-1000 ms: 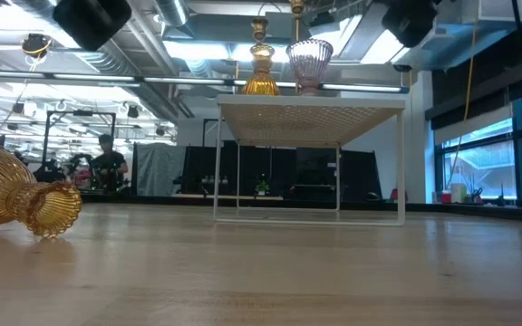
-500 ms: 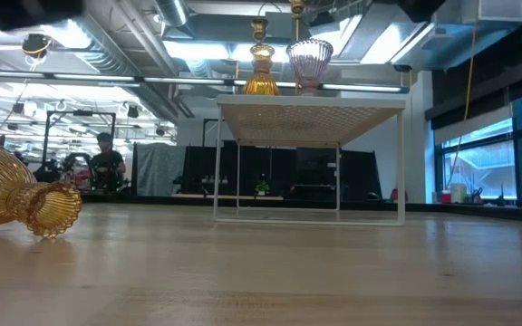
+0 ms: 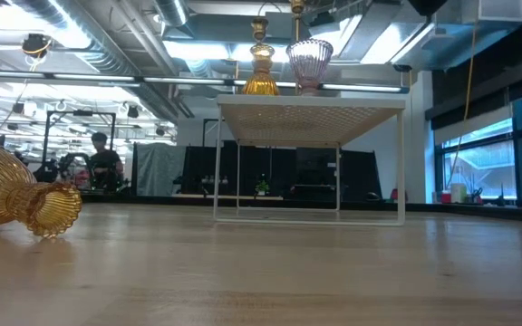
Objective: Pick & Place candle stick holders
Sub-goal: Put the yellow glass candlestick holder
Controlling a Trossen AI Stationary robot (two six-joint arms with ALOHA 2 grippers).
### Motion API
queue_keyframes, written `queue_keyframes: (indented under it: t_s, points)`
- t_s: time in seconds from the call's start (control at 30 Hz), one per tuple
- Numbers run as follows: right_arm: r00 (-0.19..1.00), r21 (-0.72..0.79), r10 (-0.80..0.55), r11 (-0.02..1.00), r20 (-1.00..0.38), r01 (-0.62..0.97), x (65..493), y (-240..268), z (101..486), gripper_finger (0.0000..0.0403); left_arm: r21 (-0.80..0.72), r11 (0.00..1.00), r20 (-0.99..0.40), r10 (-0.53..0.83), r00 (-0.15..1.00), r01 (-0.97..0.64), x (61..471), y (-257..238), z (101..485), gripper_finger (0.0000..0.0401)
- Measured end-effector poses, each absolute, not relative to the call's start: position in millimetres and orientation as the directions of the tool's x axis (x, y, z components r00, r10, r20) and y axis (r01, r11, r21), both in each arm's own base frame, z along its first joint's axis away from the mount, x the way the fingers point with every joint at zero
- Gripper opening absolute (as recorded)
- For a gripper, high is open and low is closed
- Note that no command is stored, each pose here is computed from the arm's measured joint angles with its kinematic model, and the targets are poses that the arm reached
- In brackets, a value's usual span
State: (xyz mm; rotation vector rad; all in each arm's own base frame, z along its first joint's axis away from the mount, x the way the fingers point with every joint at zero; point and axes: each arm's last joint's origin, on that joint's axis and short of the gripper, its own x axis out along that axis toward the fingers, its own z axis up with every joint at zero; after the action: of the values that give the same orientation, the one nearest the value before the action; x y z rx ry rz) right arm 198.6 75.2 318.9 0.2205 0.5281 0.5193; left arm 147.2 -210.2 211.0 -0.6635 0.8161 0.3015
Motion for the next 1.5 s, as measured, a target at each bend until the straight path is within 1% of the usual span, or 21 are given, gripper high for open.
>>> queue_keyframes:
  t_s: [0.17,0.3,0.43,0.6,0.8,1.07,1.2,1.5]
  points:
    - [0.75,0.312,0.508,0.859,-0.423,-0.406,200,71,319,0.0222,-0.479,0.711,-0.683,0.066,0.727,-0.515,123,-210,192,0.0002]
    - [0.758,0.309,0.497,0.865,-0.423,-0.395,201,68,319,0.0222,-0.548,0.688,-0.609,0.06,0.791,-0.475,107,-208,170,0.0002]
    - [0.763,0.307,0.489,0.869,-0.422,-0.388,202,66,319,0.0222,-0.573,0.706,-0.518,0.081,0.852,-0.416,98,-202,156,0.0002]
    - [0.763,0.307,0.489,0.869,-0.423,-0.388,202,66,319,0.0222,-0.568,0.717,-0.492,0.099,0.865,-0.404,92,-190,138,0.0002]
    - [0.763,0.299,0.489,0.87,-0.423,-0.392,202,66,319,0.0222,-0.567,0.747,-0.402,0.118,0.908,-0.348,90,-181,126,0.0002]
    - [0.763,0.298,0.489,0.87,-0.423,-0.393,202,66,319,0.0223,-0.608,0.722,-0.388,0.091,0.917,-0.329,88,-176,114,0.0002]
    - [0.762,0.299,0.49,0.87,-0.423,-0.392,202,66,319,0.0222,-0.609,0.73,-0.377,0.078,0.923,-0.31,90,-178,109,0.0002]
    - [0.762,0.301,0.49,0.869,-0.423,-0.392,202,66,319,0.0222,-0.603,0.722,-0.402,0.093,0.911,-0.339,100,-182,94,0.0002]
